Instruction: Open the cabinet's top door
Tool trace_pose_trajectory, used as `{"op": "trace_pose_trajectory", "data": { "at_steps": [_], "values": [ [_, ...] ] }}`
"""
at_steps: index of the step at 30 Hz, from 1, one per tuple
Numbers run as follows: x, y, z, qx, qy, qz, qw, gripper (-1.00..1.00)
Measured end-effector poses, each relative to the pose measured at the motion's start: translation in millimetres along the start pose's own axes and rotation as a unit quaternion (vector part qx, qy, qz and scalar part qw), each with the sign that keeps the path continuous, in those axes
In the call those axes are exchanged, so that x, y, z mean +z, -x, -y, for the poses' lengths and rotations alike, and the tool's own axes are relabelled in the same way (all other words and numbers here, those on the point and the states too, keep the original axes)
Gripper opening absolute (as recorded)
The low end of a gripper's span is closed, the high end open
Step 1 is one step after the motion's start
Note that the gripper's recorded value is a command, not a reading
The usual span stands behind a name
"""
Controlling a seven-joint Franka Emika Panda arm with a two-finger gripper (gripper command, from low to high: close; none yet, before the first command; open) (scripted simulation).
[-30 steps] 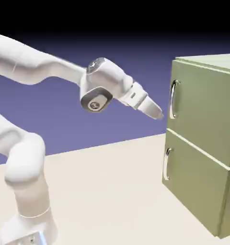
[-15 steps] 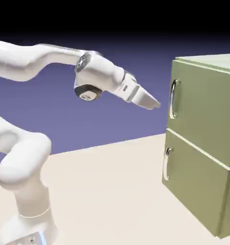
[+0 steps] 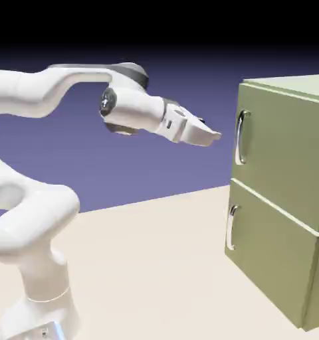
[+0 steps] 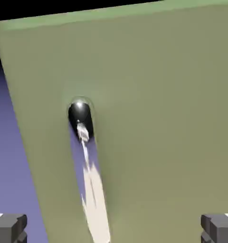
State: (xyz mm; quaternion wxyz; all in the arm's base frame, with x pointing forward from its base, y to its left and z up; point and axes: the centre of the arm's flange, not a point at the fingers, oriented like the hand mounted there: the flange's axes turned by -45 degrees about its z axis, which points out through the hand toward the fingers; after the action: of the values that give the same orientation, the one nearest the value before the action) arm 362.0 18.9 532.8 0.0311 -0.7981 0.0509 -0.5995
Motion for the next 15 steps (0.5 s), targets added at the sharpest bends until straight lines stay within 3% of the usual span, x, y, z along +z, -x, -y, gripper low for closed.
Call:
{"op": "trace_pose_trajectory", "data": {
  "at_steps": [15],
  "values": [
    [54.8, 40.9, 17.6, -0.04, 0.004, -0.11, 0.993, 0.0]
  ]
}}
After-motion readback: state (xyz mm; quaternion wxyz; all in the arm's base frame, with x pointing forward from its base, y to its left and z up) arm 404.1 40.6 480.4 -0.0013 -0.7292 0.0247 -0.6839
